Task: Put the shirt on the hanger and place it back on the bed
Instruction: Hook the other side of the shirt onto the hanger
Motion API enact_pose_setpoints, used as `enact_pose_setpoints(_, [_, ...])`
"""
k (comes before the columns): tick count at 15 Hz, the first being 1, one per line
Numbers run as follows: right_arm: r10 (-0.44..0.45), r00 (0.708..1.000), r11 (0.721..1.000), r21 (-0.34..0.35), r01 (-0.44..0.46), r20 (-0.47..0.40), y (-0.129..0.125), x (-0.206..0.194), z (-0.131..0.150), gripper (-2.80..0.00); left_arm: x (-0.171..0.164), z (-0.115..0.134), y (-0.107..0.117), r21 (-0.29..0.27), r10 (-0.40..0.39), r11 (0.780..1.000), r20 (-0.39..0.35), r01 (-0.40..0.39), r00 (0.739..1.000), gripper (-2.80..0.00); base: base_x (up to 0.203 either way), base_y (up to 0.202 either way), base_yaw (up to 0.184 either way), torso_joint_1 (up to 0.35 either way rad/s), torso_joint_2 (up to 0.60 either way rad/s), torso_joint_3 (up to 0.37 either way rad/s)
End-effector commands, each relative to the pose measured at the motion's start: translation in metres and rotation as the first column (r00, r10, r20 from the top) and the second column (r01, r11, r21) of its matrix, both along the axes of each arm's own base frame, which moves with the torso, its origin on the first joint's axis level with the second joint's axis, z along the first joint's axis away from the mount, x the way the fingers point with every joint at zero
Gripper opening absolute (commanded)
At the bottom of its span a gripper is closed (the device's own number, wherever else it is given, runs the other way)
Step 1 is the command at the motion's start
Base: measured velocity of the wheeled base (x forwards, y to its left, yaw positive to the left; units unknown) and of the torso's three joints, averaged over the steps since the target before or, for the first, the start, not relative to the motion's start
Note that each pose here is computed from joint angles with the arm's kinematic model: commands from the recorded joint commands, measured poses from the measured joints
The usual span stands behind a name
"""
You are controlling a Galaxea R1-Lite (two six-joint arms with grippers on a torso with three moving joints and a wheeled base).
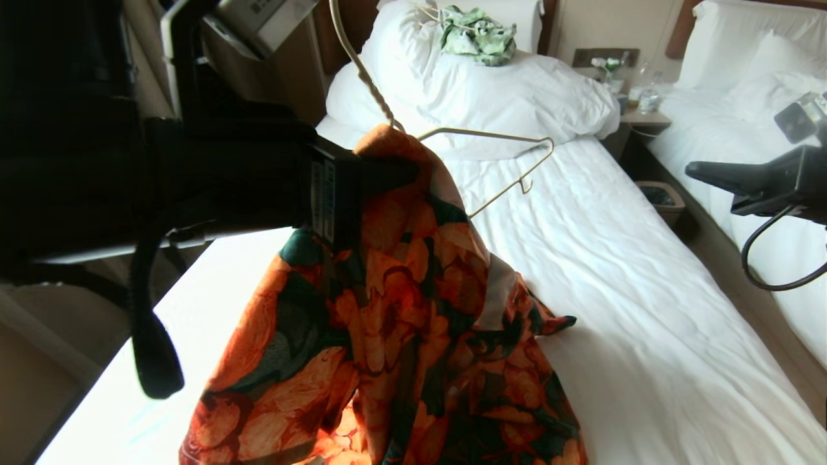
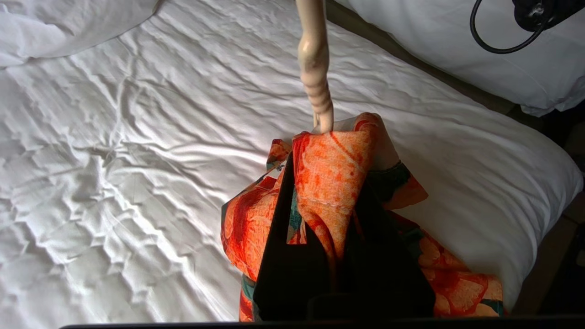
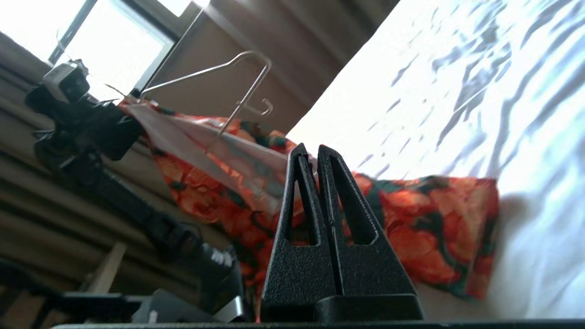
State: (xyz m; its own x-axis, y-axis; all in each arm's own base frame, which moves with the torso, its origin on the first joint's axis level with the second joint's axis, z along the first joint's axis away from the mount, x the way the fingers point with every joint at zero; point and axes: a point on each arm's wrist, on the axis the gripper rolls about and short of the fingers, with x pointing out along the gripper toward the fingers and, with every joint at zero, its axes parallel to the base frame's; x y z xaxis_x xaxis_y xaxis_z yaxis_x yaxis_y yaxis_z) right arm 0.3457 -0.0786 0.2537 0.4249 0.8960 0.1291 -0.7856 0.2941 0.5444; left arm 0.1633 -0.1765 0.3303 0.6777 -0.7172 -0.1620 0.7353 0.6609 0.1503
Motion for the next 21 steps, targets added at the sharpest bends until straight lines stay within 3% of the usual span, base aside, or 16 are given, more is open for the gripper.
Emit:
enact_pose_setpoints(1, [-0.142, 0.989, 0.987, 0.086, 0.138, 0.041, 0.002, 0.017, -0.021, -2.80, 0.003, -0.004, -0.006, 0.012, -0.007, 1.000, -0.010, 0.007, 1.000, -2.80, 0.000, 0.000, 0.000, 0.000, 0.00, 0.000])
enact_pose_setpoints(2, [-0.196, 0.975, 0.979, 0.078, 0.189, 0.100, 0.002, 0.024, -0.031, -2.80, 0.003, -0.004, -0.007, 0.014, -0.011, 1.000, -0.012, 0.012, 1.000, -2.80, 0.000, 0.000, 0.000, 0.000, 0.00, 0.000])
enact_pose_setpoints(4, [-0.288, 0.952, 0.956, 0.097, 0.278, 0.107, 0.010, 0.033, -0.036, -2.80, 0.007, -0.004, -0.011, 0.015, -0.009, 1.000, -0.011, 0.009, 1.000, -2.80, 0.000, 0.000, 0.000, 0.000, 0.00, 0.000])
enact_pose_setpoints(5, [-0.336, 0.933, 0.942, 0.073, 0.329, 0.131, 0.014, 0.037, -0.039, -2.80, 0.006, -0.001, -0.011, 0.009, -0.010, 1.000, -0.005, 0.010, 1.000, -2.80, 0.000, 0.000, 0.000, 0.000, 0.00, 0.000])
enact_pose_setpoints(7, [-0.441, 0.896, 0.898, 0.022, 0.440, 0.060, 0.038, 0.045, -0.040, -2.80, 0.009, 0.004, -0.014, -0.002, -0.009, 1.000, 0.006, 0.009, 1.000, -2.80, 0.000, 0.000, 0.000, 0.000, 0.00, 0.000])
enact_pose_setpoints(9, [-0.445, 0.891, 0.895, -0.077, 0.440, -0.091, 0.069, 0.038, -0.030, -2.80, 0.008, 0.004, -0.013, 0.001, -0.010, 1.000, 0.003, 0.010, 1.000, -2.80, 0.000, 0.000, 0.000, 0.000, 0.00, 0.000])
enact_pose_setpoints(11, [-0.430, 0.839, 0.900, -0.237, 0.366, -0.333, 0.094, 0.026, -0.015, -2.80, 0.004, 0.003, -0.011, 0.013, -0.015, 1.000, -0.008, 0.015, 1.000, -2.80, 0.000, 0.000, 0.000, 0.000, 0.00, 0.000])
enact_pose_setpoints(12, [-0.436, 0.808, 0.891, -0.314, 0.326, -0.397, 0.105, 0.018, -0.005, -2.80, 0.003, 0.003, -0.010, 0.015, -0.015, 1.000, -0.010, 0.015, 1.000, -2.80, 0.000, 0.000, 0.000, 0.000, 0.00, 0.000])
enact_pose_setpoints(13, [-0.454, 0.784, 0.868, -0.409, 0.282, -0.424, 0.121, 0.005, 0.010, -2.80, 0.003, 0.003, -0.009, 0.015, -0.013, 1.000, -0.009, 0.013, 1.000, -2.80, 0.000, 0.000, 0.000, 0.000, 0.00, 0.000])
enact_pose_setpoints(14, [-0.461, 0.779, 0.847, -0.472, 0.244, -0.424, 0.137, -0.009, 0.025, -2.80, 0.002, 0.003, -0.008, 0.013, -0.014, 1.000, -0.008, 0.014, 1.000, -2.80, 0.000, 0.000, 0.000, 0.000, 0.00, 0.000])
enact_pose_setpoints(16, [-0.444, 0.805, 0.821, -0.539, 0.188, -0.395, 0.162, -0.037, 0.044, -2.80, 0.001, 0.005, -0.007, 0.011, -0.014, 1.000, -0.004, 0.014, 1.000, -2.80, 0.000, 0.000, 0.000, 0.000, 0.00, 0.000])
enact_pose_setpoints(18, [-0.417, 0.786, 0.772, -0.634, 0.043, -0.456, 0.175, -0.055, 0.038, -2.80, 0.002, 0.005, -0.007, 0.009, -0.009, 1.000, -0.004, 0.009, 1.000, -2.80, 0.000, 0.000, 0.000, 0.000, 0.00, 0.000])
enact_pose_setpoints(21, [-0.384, 0.749, 0.708, -0.693, -0.136, -0.540, 0.199, -0.042, 0.014, -2.80, 0.000, 0.007, -0.005, 0.005, -0.004, 1.000, 0.001, 0.004, 1.000, -2.80, 0.000, 0.000, 0.000, 0.000, 0.00, 0.000])
